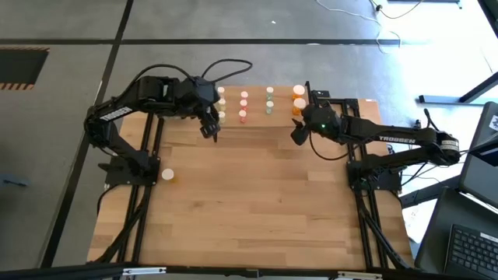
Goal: Pick and place medicine bottles onto shelf by color
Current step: Put the blue pill bottle on the shelf aligned with the other blue pill bottles
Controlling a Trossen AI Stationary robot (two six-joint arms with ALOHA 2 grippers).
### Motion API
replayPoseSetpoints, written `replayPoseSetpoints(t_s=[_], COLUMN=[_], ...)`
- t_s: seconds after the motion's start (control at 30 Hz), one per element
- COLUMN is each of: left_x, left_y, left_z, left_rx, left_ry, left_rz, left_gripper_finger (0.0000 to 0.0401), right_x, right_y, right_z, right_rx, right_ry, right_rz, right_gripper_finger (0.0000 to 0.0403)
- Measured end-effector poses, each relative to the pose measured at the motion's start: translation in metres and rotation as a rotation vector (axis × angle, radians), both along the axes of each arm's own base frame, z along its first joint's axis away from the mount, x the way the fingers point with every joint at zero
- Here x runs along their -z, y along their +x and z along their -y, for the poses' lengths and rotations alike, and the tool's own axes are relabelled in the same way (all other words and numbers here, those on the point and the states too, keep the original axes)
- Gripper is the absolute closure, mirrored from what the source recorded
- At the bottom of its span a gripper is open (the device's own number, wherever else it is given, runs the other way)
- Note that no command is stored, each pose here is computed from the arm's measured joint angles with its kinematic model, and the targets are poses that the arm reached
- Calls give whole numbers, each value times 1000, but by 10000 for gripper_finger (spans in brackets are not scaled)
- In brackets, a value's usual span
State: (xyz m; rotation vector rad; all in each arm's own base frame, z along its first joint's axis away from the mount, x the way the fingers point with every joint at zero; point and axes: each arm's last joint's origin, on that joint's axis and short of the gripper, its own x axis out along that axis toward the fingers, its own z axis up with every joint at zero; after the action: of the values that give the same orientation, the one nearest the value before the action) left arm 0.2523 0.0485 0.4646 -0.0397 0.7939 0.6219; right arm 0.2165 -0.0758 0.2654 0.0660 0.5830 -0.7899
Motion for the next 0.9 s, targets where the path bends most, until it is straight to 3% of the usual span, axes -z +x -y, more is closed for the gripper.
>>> replayPoseSetpoints(t_s=[0.13,0.37,0.6,0.8,0.9], left_x=[6,13,24,50,60], left_y=[-8,-18,-13,-5,-3], left_z=[0,4,10,19,24], left_rx=[-114,-286,-360,-385,-373], left_ry=[-59,-249,-474,-565,-598], left_rz=[-31,-37,-3,-98,-143], left_gripper_finger=[175,176,176,176,177], right_x=[-17,-51,-69,-82,-89], right_y=[-1,-2,-4,-11,-20], right_z=[-8,-19,-26,-31,-32], right_rx=[-53,-198,-422,-553,-557], right_ry=[-38,-93,-75,-81,-80], right_rz=[32,100,165,193,193], right_gripper_finger=[176,176,176,176,176])
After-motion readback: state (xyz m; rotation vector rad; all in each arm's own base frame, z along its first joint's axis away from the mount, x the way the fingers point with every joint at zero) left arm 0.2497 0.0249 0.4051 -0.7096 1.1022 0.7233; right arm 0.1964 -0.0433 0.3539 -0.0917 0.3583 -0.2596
